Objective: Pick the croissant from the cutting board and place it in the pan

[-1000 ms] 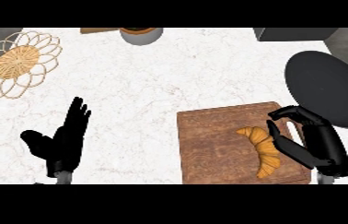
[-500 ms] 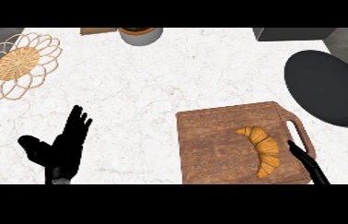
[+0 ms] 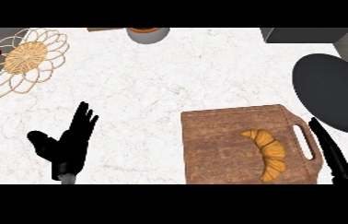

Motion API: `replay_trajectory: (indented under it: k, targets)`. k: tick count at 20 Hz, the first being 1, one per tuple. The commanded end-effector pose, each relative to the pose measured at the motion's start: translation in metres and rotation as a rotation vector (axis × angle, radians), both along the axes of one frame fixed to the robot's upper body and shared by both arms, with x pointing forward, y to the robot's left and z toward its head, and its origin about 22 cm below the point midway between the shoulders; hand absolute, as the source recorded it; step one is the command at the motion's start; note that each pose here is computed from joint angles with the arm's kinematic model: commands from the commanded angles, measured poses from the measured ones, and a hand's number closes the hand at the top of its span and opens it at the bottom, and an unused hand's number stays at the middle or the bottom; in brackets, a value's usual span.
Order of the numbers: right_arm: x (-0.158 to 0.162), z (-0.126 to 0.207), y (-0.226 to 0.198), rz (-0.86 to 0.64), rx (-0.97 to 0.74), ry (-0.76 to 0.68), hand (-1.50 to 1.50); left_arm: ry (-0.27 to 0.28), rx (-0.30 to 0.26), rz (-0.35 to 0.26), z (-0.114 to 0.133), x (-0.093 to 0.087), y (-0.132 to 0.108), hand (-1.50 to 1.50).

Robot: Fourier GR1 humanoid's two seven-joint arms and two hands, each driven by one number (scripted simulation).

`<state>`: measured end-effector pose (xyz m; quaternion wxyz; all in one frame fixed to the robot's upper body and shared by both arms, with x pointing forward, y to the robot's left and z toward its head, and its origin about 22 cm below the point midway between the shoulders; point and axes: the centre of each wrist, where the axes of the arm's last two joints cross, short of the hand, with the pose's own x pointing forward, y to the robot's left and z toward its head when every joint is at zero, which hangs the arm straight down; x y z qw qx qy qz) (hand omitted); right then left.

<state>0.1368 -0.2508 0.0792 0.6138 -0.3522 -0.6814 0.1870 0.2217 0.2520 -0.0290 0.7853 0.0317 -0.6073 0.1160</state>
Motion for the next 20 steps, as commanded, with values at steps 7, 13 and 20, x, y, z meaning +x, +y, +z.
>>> replay_trajectory:
  k: [7,13,20]
  targets:
    - [0.047,0.023,-0.002,0.002,-0.402,0.503,-1.5,0.058,0.002,-0.034,-0.005,0.007,-0.025,0.0]
    - [0.102,0.037,0.022,0.069,-0.399,0.554,-1.5,0.073,-0.021,-0.015,-0.021,-0.014,-0.022,0.0]
    - [0.115,0.017,0.016,0.143,-0.456,0.85,-1.5,0.074,-0.01,0.006,-0.01,-0.004,-0.007,0.0]
